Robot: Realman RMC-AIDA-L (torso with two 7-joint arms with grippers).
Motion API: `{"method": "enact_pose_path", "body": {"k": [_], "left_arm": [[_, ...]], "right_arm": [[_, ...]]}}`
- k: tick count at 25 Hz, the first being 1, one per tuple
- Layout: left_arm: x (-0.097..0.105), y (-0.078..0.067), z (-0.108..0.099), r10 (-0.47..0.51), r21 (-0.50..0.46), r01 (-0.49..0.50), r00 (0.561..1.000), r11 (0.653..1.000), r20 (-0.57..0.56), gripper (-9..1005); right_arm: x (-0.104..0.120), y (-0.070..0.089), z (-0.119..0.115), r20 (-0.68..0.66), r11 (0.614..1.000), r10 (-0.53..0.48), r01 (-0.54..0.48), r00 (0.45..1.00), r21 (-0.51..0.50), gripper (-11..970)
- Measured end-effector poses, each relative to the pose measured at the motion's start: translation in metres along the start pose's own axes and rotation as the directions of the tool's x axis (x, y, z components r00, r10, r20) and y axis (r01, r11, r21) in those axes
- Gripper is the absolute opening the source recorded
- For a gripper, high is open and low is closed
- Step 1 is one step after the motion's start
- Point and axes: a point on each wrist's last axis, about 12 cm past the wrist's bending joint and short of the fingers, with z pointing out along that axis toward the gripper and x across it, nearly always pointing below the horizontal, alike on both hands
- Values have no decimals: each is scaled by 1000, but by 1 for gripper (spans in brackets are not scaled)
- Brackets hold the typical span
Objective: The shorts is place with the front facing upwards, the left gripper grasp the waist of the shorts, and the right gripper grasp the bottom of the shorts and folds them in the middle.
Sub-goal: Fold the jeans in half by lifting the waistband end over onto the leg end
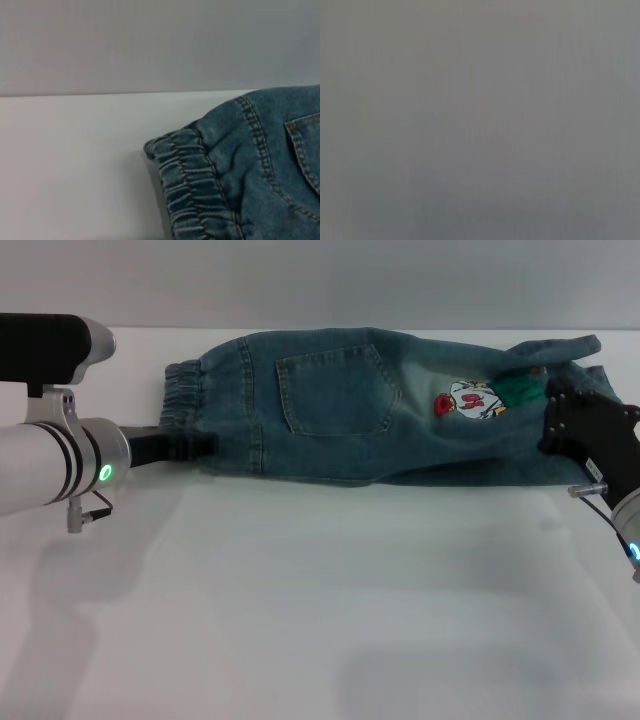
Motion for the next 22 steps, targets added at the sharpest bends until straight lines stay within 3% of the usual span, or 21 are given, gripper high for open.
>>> {"method": "enact_pose_path", "body": {"k": [5, 11, 22], "left_arm": [[4, -6, -2, -9, 25, 10, 1000, 1000, -22, 844], [13, -4, -4, -5, 17, 5, 1000, 1000, 8, 672], [12, -2, -6, -53, 24, 51, 997, 998, 59, 480]], "right_arm": [[-1, 0, -1, 4, 1000, 2, -2, 1000, 1, 0], [-1, -1, -4, 8, 1000, 9, -10, 1000, 9, 0], [-2, -1, -5, 17, 1000, 13, -13, 1000, 11, -1]]}}
